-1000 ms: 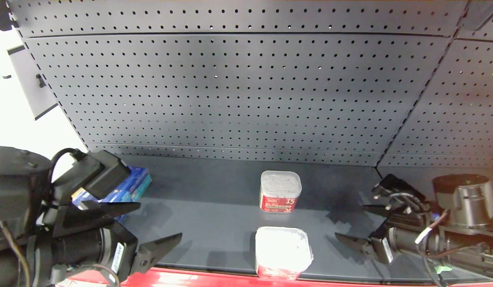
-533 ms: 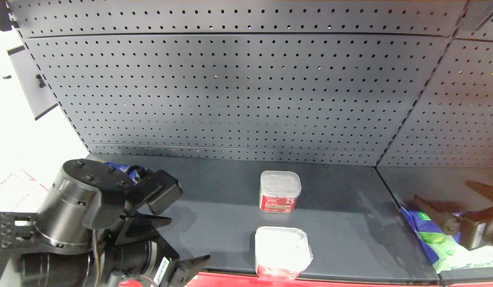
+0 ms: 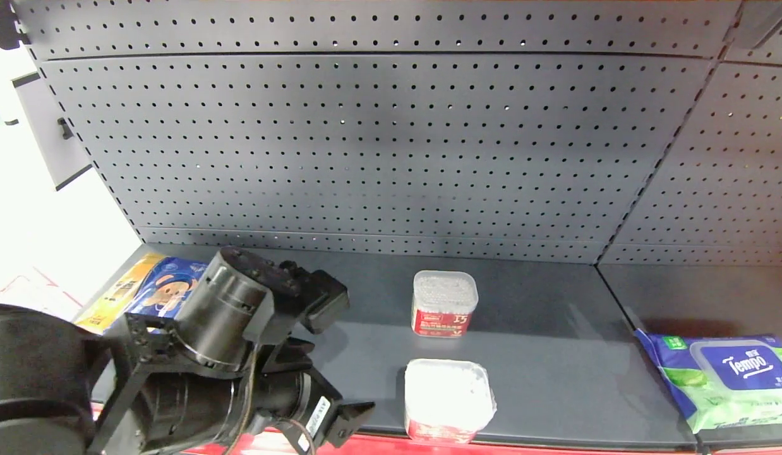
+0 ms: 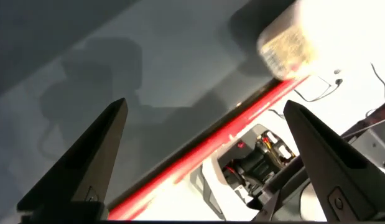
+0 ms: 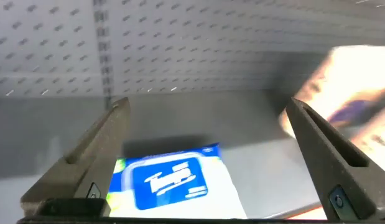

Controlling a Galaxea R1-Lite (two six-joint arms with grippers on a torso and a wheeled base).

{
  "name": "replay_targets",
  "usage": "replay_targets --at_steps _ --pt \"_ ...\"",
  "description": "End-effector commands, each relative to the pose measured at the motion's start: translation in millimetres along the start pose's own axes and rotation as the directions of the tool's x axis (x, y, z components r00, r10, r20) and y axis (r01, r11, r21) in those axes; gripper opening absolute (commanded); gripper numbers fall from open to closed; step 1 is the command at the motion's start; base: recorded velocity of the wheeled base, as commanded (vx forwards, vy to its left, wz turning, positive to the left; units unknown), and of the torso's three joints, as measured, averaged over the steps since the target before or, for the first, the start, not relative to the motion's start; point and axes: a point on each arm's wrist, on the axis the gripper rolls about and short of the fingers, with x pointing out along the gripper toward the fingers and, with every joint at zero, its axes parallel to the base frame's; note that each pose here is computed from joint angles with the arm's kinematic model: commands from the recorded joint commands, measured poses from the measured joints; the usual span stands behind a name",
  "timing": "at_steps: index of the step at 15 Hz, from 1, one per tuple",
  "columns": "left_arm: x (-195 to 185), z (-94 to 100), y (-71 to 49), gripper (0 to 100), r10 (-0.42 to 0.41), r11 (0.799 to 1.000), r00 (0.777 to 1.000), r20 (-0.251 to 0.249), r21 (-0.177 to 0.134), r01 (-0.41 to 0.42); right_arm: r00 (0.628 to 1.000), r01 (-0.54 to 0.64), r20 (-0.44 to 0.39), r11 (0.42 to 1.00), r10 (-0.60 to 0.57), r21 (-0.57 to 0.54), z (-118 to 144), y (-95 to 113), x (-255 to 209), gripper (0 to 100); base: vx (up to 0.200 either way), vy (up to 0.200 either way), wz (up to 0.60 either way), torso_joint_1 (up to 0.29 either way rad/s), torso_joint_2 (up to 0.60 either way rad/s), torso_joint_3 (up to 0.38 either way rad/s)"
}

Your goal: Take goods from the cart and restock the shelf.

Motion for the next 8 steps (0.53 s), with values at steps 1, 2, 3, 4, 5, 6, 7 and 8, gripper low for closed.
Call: replay_targets --at_steps 1,2,3,4,5,6,7,8 --pt "19.1 4.4 -6.8 100 -0.001 1.000 0.999 -0.038 0.017 0.002 0.999 0.022 0.036 1.000 -0.023 0.005 3.5 -2.6 -5.8 100 0.000 0.000 0.00 0.000 0.00 0.000" --pt "24.0 6.4 -8.4 100 0.004 1.000 0.999 -0.043 0.023 -0.003 0.999 0.023 0.039 1.000 -0.023 0.005 4.0 -2.8 -6.3 100 0.000 0.000 0.00 0.000 0.00 0.000" --pt "26.6 8.6 -10.9 100 0.002 1.000 0.999 -0.043 0.028 0.000 0.999 0.024 0.042 1.000 -0.024 0.006 4.2 -2.9 -6.9 100 0.000 0.000 0.00 0.000 0.00 0.000" --pt "28.2 9.3 -14.0 100 -0.001 0.999 0.999 -0.044 0.035 0.002 0.999 0.024 0.042 1.000 -0.024 0.006 4.2 -2.9 -6.9 100 0.000 0.000 0.00 0.000 0.00 0.000" --pt "30.0 8.7 -14.6 100 0.000 0.999 0.999 -0.050 0.038 0.002 0.999 0.024 0.042 1.000 -0.024 0.006 4.2 -2.9 -6.9 100 0.000 0.000 0.00 0.000 0.00 0.000" --pt "30.4 8.6 -14.6 100 0.000 0.999 0.999 -0.051 0.038 0.001 0.999 0.024 0.043 1.000 -0.024 0.006 4.6 -2.9 -6.9 100 0.000 0.000 0.00 0.000 0.00 0.000" --pt "31.3 8.2 -15.1 100 0.000 0.999 0.999 -0.054 0.038 0.002 0.999 0.024 0.043 1.000 -0.024 0.006 4.6 -2.9 -6.9 100 0.000 0.000 0.00 0.000 0.00 0.000" --pt "32.1 8.4 -15.2 100 0.000 0.999 0.998 -0.056 0.040 0.002 0.999 0.023 0.042 1.000 -0.024 0.007 4.2 -2.9 -6.9 100 0.000 0.000 0.00 0.000 0.00 0.000"
